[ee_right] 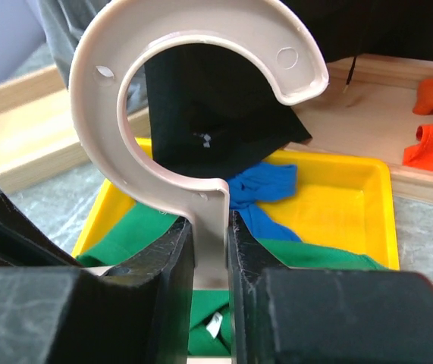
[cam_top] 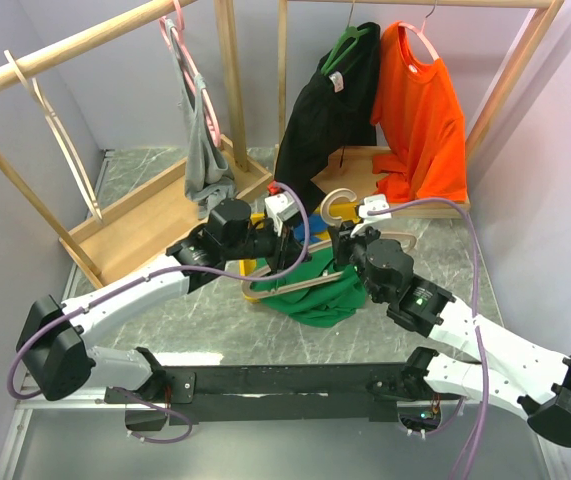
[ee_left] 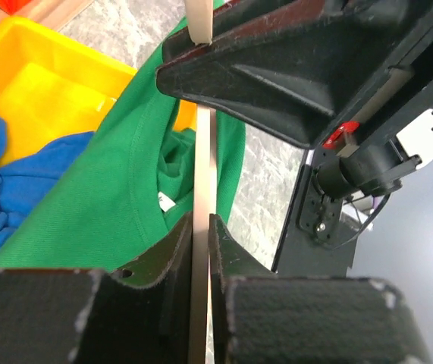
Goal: Place the tank top on the hanger
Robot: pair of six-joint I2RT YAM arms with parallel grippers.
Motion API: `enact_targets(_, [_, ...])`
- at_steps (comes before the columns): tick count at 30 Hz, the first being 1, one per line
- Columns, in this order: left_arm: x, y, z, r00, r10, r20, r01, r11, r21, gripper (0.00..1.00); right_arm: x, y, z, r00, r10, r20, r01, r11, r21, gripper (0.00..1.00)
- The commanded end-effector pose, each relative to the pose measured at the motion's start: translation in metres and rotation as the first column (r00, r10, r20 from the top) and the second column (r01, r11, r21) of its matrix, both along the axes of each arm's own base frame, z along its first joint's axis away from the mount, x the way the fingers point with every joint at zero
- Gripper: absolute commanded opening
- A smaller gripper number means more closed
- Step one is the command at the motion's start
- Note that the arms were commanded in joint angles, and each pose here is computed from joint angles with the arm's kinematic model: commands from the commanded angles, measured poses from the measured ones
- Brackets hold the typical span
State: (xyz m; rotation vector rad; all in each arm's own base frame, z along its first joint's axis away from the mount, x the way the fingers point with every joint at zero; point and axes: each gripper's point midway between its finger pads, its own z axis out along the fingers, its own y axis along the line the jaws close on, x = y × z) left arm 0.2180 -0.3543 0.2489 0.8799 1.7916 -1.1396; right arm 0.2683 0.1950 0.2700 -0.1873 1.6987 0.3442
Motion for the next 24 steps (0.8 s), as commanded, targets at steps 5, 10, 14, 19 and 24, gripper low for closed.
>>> enact_targets(5, [0.021, 0.001, 0.054, 0.988, 0.153, 0.009, -0.15, 0.978, -0.147, 0.48, 0.004, -0.01, 0.018, 0.995, -0.075, 0.063, 0.07, 0.994, 0.082, 0.0])
enact_targets(10, [0.032, 0.018, 0.069, 0.959, 0.282, -0.031, -0.283, 0.946, -0.16, 0.72, 0.0, -0.013, 0.016, 0.995, -0.068, 0.075, 0.065, 0.997, 0.046, 0.0])
enact_targets(14, [0.058, 0.058, 0.068, 0.847, 0.517, -0.125, -0.53, 0.841, -0.114, 0.72, -0.009, -0.011, 0.011, 0.997, -0.014, 0.077, 0.012, 0.999, 0.03, 0.0])
enact_targets(19, [0.063, 0.104, 0.037, 0.734, 0.645, -0.212, -0.66, 0.752, 0.004, 0.61, -0.019, -0.01, 0.007, 0.998, 0.019, 0.065, -0.02, 1.0, 0.016, 0.0])
enact_targets(24, [0.032, 0.132, 0.008, 0.713, 0.655, -0.252, -0.674, 0.739, 0.014, 0.6, -0.016, -0.017, -0.003, 0.999, -0.034, 0.028, 0.034, 0.999, -0.003, 0.0])
